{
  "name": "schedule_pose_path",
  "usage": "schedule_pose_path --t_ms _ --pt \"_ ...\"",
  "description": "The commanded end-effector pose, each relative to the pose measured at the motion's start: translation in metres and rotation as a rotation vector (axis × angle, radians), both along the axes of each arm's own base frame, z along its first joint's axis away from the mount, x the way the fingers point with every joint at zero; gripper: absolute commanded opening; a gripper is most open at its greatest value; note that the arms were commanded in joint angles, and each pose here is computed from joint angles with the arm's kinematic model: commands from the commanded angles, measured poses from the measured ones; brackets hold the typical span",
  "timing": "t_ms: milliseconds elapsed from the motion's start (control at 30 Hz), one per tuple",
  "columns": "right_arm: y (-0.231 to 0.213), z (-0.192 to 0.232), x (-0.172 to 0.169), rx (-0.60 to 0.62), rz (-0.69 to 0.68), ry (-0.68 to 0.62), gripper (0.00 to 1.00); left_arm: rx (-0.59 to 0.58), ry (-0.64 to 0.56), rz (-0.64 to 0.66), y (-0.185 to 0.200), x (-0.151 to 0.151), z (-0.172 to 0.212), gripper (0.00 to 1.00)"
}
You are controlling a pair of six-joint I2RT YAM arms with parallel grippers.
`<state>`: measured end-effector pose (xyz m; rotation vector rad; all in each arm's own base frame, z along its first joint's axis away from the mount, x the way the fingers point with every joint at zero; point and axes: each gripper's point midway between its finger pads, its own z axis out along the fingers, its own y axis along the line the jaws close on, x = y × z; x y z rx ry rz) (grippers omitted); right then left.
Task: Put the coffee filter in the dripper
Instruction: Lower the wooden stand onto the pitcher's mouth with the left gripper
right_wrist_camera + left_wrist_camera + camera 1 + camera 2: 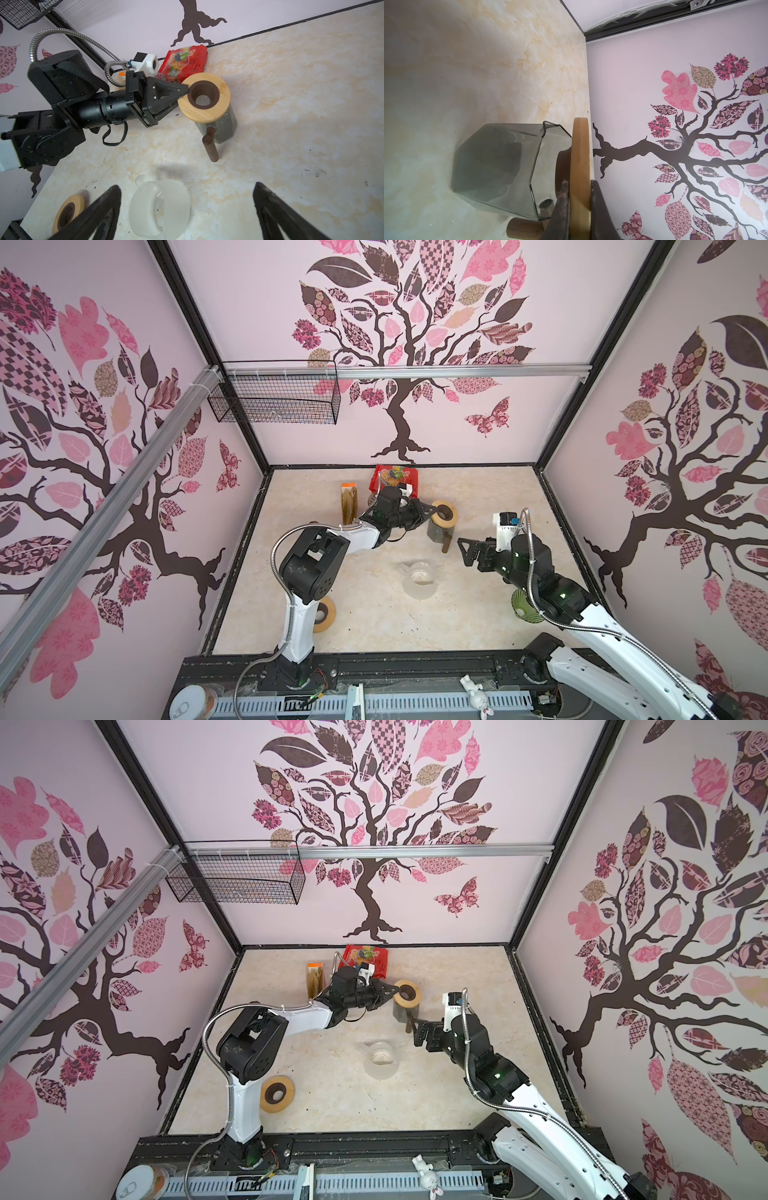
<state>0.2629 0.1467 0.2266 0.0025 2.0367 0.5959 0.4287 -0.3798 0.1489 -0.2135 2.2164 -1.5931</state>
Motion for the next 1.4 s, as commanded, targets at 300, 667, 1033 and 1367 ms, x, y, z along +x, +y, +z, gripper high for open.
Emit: schedule_pose_path --t_ms 300,667,1033,1367 --pt "-0.002 0.0 -0.001 -0.001 -0.01 -0.002 1.0 -0.008 -0.047 0.014 0.002 0.008 0.01 0.16" --pt "-0.001 -0.001 0.0 0.002 -0.008 -0.002 1.0 0.008 -0.046 0.023 0.007 0.007 0.007 0.22" --pt "-0.002 0.0 0.0 -0.001 -0.012 -0.003 1.0 0.021 -0.042 0.018 0.008 0.007 0.004 0.28" --pt "-0.001 0.0 0.0 0.003 -0.008 -0.006 1.0 0.073 -0.034 0.0 0.009 0.004 -0.002 0.35"
